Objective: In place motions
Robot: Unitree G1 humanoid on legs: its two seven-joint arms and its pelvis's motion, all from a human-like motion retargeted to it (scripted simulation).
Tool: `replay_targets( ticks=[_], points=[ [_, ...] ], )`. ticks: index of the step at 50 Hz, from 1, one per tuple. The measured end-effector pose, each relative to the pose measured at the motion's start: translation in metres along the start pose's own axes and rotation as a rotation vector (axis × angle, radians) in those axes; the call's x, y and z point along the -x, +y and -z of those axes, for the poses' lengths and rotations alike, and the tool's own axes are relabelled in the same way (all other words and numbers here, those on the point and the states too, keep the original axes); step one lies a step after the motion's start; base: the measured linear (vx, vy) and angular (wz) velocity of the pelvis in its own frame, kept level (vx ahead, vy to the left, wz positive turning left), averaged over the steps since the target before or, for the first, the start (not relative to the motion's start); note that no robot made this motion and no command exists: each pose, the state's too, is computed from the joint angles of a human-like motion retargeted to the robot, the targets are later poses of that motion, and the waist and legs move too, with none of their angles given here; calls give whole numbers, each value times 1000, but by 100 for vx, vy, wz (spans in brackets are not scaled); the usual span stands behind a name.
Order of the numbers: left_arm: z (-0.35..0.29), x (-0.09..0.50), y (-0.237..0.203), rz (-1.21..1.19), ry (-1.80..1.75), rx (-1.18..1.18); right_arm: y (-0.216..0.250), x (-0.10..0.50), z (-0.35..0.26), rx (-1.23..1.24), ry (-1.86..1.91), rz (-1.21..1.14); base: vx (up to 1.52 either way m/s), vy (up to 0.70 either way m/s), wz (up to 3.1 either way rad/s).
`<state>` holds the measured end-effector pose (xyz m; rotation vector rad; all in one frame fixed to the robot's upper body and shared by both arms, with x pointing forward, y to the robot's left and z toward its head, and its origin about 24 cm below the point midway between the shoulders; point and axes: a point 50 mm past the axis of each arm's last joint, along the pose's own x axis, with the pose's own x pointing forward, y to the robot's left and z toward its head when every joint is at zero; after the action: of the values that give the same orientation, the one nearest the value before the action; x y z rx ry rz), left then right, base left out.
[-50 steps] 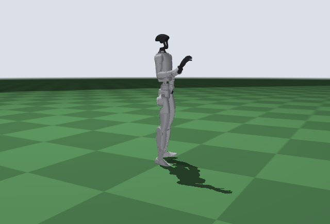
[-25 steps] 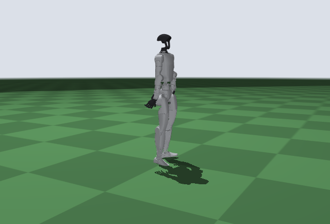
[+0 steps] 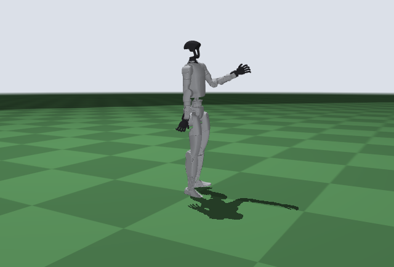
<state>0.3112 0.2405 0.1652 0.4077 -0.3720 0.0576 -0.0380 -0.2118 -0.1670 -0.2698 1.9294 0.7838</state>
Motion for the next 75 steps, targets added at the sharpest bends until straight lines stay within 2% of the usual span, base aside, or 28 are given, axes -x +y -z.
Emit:
replay_targets(
  ticks=[5, 8, 10, 15, 18, 21, 23, 25, 27, 30, 33, 38, 40, 41, 43, 45, 50, 53, 55, 59, 62, 65, 68, 72, 75],
  points=[
    [-102, -11, 51, -641, -553, -232, -4, 2, -1, 48, 29, 30, 1, 1, 13],
    [-132, -12, 61, -854, -706, -296, -4, 2, 2, 35, 35, 18, 3, 6, 0],
    [-134, -27, 62, -794, -598, -317, -4, 3, 4, 22, 39, 6, 2, 6, -15],
    [-87, -72, 51, -255, -29, -235, -5, 3, 9, -14, 38, -7, 0, 3, -13],
    [-75, -72, 38, -76, 45, -150, -6, 3, 9, -24, 32, -6, 0, 0, 0],
    [-97, -59, 40, -196, -250, -151, -5, 3, 8, -35, 24, 0, 0, 0, 0],
    [-116, -38, 46, -418, -527, -221, -4, 2, 7, -47, 19, -2, 0, 0, 0],
    [-122, -11, 50, -741, -758, -279, -2, 2, 7, -64, 15, -11, 0, 0, 0],
    [-114, 9, 47, -934, -875, -373, -1, 1, 6, -80, 10, -15, 0, 0, 0],
    [-82, 21, 28, -846, -800, -476, -2, 2, 5, -75, 12, -7, 0, 0, 6],
    [-20, 27, -11, -589, -420, -332, -3, 2, 6, -49, 24, 2, 0, 0, 0],
    [98, 72, -79, -52, 571, 17, -3, 2, 4, -58, 24, 6, 0, 0, 0],
    [103, 80, -98, 131, 663, 221, -3, 2, 2, -52, 15, 15, 0, 0, 0],
    [95, 75, -99, 157, 590, 305, -3, 2, 2, -47, 12, 19, 0, 0, 0],
    [75, 60, -88, 88, 404, 413, -3, 1, 3, -39, 11, 25, 0, 0, 0],
    [51, 46, -60, -103, 174, 392, -2, 0, 5, -40, 15, 23, 0, 0, 0],
    [-2, 40, 13, -623, -209, -27, -2, 1, 7, -55, 29, 8, 0, 0, 0],
    [-17, 40, 32, -749, -300, -79, -2, 1, 7, -43, 39, 20, 0, 0, 0],
    [-15, 36, 37, -791, -262, 37, -3, 1, 6, -24, 46, 30, 0, 0, 0],
    [32, 19, 24, -721, 124, 433, -2, 0, 8, -4, 59, 32, 0, 0, 0],
    [68, 10, -3, -539, 408, 793, -2, 1, 8, -4, 63, 25, 0, 0, 0],
    [70, 7, -19, -283, 401, 1027, -4, 2, 6, 8, 63, 22, 0, 0, 0],
    [58, 8, -2, -365, 288, 884, -6, 3, 6, 19, 63, 35, 6, 0, -16],
    [17, 7, 28, -517, 64, 377, -6, 3, 6, 5, 57, 32, -2, -3, -38],
    [-32, 1, 30, -542, -194, 34, -4, 2, 5, -20, 45, 19, -1, -1, -8]
  ],
)
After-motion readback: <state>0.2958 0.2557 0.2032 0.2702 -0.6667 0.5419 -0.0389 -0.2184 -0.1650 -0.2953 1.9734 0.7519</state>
